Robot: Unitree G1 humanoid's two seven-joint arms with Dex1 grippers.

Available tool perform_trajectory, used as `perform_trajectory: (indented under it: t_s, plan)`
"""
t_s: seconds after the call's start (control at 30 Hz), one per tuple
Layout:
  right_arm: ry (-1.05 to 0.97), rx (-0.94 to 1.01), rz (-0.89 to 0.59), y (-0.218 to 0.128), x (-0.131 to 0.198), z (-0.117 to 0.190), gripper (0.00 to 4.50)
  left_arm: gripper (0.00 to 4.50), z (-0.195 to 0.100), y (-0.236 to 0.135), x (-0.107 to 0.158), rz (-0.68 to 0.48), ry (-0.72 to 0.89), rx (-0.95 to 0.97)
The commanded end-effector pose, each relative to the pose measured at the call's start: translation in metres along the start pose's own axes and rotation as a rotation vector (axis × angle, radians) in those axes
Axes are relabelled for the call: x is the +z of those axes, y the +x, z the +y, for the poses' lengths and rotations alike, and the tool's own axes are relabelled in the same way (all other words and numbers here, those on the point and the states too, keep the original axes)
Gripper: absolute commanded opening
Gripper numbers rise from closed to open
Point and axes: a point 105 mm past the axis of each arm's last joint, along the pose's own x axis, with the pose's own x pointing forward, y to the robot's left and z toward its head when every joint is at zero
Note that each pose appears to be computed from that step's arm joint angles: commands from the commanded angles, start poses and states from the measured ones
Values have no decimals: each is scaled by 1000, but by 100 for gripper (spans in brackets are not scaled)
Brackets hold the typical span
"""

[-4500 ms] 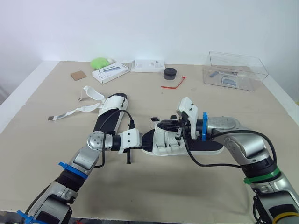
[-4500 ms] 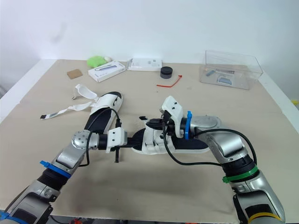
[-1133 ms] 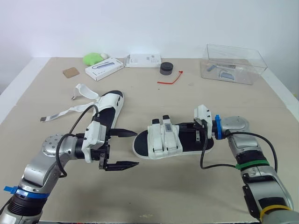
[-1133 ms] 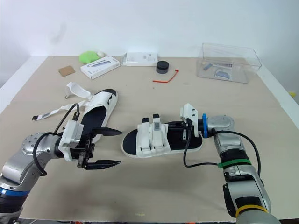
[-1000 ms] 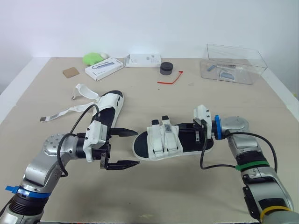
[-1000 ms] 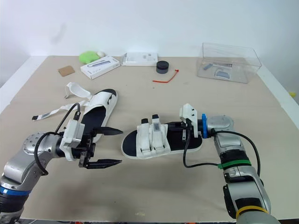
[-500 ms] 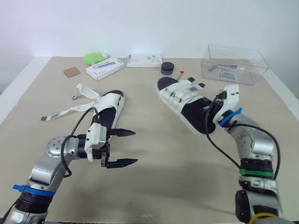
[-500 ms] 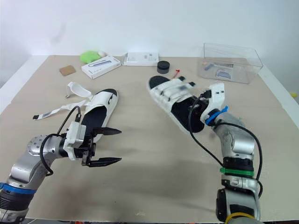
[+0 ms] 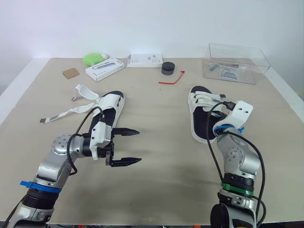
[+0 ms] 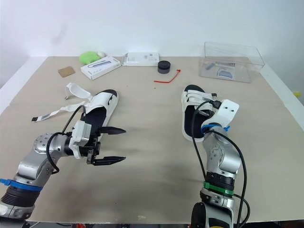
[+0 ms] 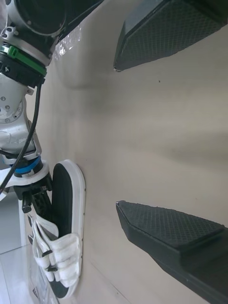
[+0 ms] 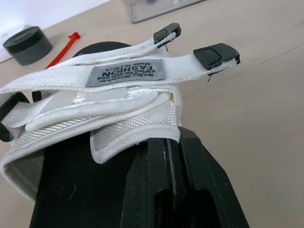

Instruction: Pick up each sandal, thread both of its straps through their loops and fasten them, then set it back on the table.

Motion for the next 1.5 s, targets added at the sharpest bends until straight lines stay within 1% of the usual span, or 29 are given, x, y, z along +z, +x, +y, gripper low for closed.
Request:
perform_trajectory:
  t_s: [0.03, 0.07, 0.13, 0.2, 0.3, 0.33, 0.37, 0.43, 0.57, 0.67, 0.7, 0.77, 0.8, 0.83, 0.93, 1.07, 1.2, 1.3, 1.33, 1.4, 1.5]
  plan:
    - [1, 56, -68, -7, 15, 8, 35, 450, 1, 2, 9, -6, 44, -11]
    - [-33, 89, -68, -9, 15, 10, 71, 450, 1, 2, 9, -5, 45, -9]
    - [-73, 130, -67, -12, 16, 12, 123, 450, 2, 2, 9, -3, 46, -7]
    - [-133, 181, -53, -16, 13, 11, 227, 450, 2, 2, 9, -4, 47, -4]
    - [-152, 192, -26, -20, 11, 4, 357, 450, 3, 3, 9, -5, 47, 0]
    - [-157, 196, -21, -20, 10, 3, 409, 450, 3, 4, 9, -5, 47, 0]
    - [-183, 222, -20, -23, 12, 4, 447, 450, 3, 4, 9, -6, 47, 3]
    - [-217, 316, -15, -32, 11, 10, 447, 450, 4, 4, 8, -7, 46, 8]
    - [-319, 535, 12, -55, 0, 21, 447, 450, 5, 4, 7, -7, 45, 20]
    - [-411, 753, 26, -80, -9, 22, 447, 450, 9, 4, 5, 0, 53, 57]
    - [-472, 854, 22, -90, -10, 22, 447, 450, 13, 5, 5, 1, 46, 90]
    - [-563, 1029, 27, -105, -9, 21, 447, 450, 21, 6, 3, 10, 30, 155]
    - [-586, 1098, 17, -108, -3, 23, 447, 450, 25, 6, 3, 12, 20, 189]
    - [-589, 1152, 0, -110, 4, 28, 447, 450, 29, 6, 3, 15, 12, 222]
    - [-581, 1348, -31, -115, 23, 54, 447, 450, 38, 3, -1, 50, -28, 328]
    - [-633, 1584, -62, -121, 24, 91, 447, 450, 53, -9, -9, 110, -70, 544]
    - [-641, 1683, -100, -112, 17, 117, 447, 450, 67, -23, -13, 164, -105, 764]
    - [-677, 1709, -121, -97, 9, 137, 447, 450, 72, -28, -5, 165, -99, 905]
    - [-687, 1715, -130, -93, 8, 141, 447, 450, 74, -29, -4, 164, -121, 958]
    - [-689, 1724, -140, -90, 7, 146, 447, 450, 77, -33, -10, 180, -188, 1045]
    - [-693, 1737, -143, -88, 5, 150, 447, 450, 80, -34, -10, 173, -224, 1135]
